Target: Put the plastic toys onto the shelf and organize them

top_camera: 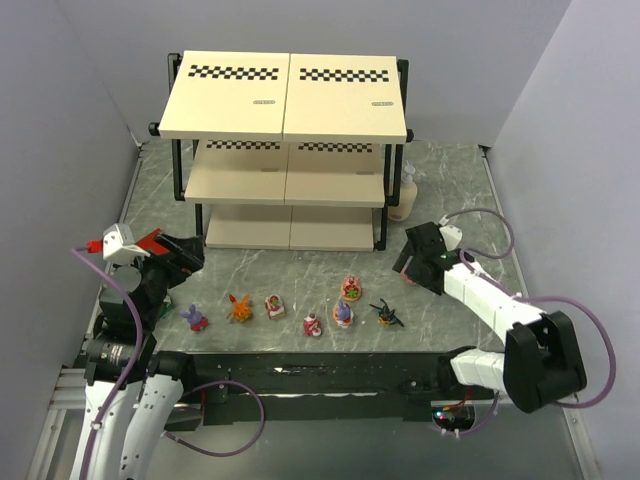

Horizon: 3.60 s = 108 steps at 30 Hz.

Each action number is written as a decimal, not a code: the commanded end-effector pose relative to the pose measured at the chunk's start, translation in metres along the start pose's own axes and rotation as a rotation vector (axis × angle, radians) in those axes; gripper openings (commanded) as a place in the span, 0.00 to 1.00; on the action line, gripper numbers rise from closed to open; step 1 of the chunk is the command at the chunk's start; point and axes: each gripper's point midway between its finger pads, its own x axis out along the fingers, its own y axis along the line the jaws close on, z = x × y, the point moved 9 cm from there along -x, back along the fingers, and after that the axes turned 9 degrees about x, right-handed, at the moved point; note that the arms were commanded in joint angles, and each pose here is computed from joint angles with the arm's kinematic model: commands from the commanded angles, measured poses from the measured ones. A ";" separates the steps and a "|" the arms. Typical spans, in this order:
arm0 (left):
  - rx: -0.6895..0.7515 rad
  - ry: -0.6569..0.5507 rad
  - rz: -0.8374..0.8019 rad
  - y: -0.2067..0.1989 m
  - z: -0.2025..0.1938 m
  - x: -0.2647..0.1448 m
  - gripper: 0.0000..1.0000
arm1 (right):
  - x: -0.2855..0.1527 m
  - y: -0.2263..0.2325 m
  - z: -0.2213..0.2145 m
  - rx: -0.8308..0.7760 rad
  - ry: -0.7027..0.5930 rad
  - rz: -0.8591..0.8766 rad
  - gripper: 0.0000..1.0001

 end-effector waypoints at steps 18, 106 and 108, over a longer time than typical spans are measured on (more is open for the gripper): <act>0.014 0.001 -0.007 -0.001 -0.001 0.004 0.96 | 0.045 0.024 0.003 0.024 -0.010 -0.135 0.87; 0.013 0.065 0.144 0.012 -0.008 0.016 0.96 | -0.284 0.222 0.187 -0.398 -0.650 0.634 0.00; 0.013 0.065 0.142 0.012 -0.007 0.016 0.97 | -0.280 0.226 0.187 -0.402 -0.646 0.626 0.04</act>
